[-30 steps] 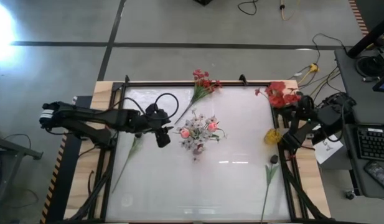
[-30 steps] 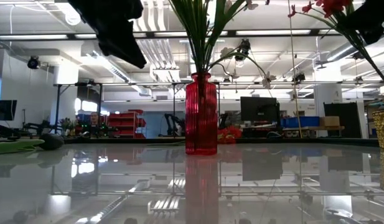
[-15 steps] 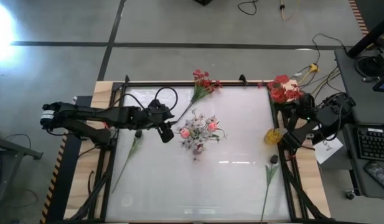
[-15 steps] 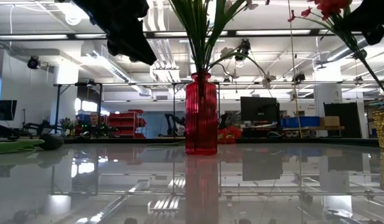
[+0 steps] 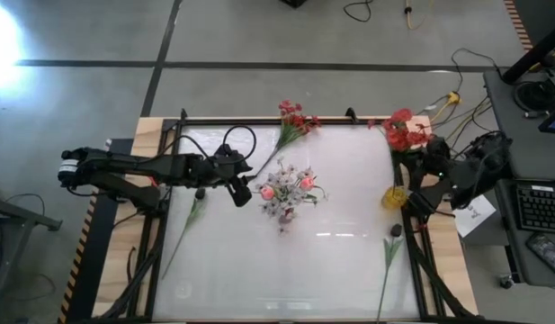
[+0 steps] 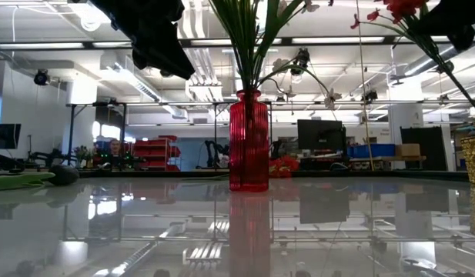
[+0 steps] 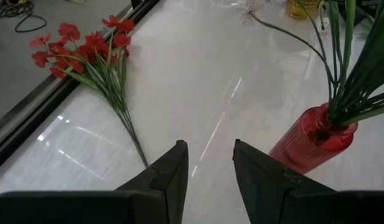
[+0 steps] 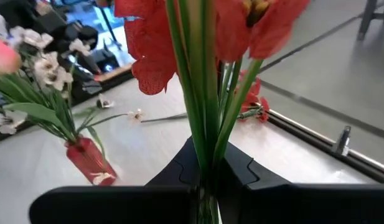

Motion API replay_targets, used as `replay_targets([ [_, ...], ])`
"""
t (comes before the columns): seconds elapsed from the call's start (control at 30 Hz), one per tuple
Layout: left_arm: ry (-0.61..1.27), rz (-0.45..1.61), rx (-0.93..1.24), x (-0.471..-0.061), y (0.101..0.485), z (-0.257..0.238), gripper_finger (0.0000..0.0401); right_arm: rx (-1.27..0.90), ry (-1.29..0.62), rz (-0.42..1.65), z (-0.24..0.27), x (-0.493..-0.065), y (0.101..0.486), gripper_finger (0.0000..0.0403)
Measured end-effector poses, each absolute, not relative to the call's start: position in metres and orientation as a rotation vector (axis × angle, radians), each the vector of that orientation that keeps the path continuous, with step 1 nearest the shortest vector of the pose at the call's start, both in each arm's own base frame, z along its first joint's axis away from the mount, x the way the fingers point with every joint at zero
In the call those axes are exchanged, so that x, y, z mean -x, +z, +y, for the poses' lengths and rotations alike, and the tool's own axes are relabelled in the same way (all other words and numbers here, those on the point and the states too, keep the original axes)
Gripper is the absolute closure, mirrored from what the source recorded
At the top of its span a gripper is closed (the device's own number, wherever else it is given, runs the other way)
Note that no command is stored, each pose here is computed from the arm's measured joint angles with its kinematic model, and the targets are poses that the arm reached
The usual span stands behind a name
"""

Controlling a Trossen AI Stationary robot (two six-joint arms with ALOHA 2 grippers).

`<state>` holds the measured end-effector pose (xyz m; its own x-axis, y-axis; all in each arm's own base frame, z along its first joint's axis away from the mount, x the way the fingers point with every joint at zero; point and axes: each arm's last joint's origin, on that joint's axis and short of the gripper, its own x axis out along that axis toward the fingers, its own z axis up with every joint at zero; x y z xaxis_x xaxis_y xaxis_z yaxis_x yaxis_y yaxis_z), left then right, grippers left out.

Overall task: Sort flowers into vase by color
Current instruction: Put the bottom red flowers into the red vase

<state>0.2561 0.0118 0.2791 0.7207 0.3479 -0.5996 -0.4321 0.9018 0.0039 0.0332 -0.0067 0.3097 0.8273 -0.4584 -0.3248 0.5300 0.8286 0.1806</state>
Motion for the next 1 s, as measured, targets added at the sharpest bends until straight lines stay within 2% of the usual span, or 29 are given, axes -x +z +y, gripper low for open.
replay_targets([
  [0.3, 0.424, 0.641, 0.117, -0.256, 0.279, 0.012, 0.0286, -0.183, -0.601, 0.435, -0.006, -0.033, 0.318, 0.0385],
  [0.53, 0.421, 0.642, 0.107, -0.256, 0.279, 0.012, 0.0286, -0.264, -0.646, 0.376, -0.009, -0.031, 0.317, 0.0385],
  [0.7, 0.421, 0.642, 0.108, -0.256, 0.279, 0.012, 0.0286, -0.196, -0.692, 0.380, -0.003, -0.040, 0.311, 0.0385],
  [1.0, 0.420, 0.640, 0.108, -0.256, 0.279, 0.012, 0.0286, -0.214, -0.747, 0.407, 0.007, -0.054, 0.294, 0.0385],
])
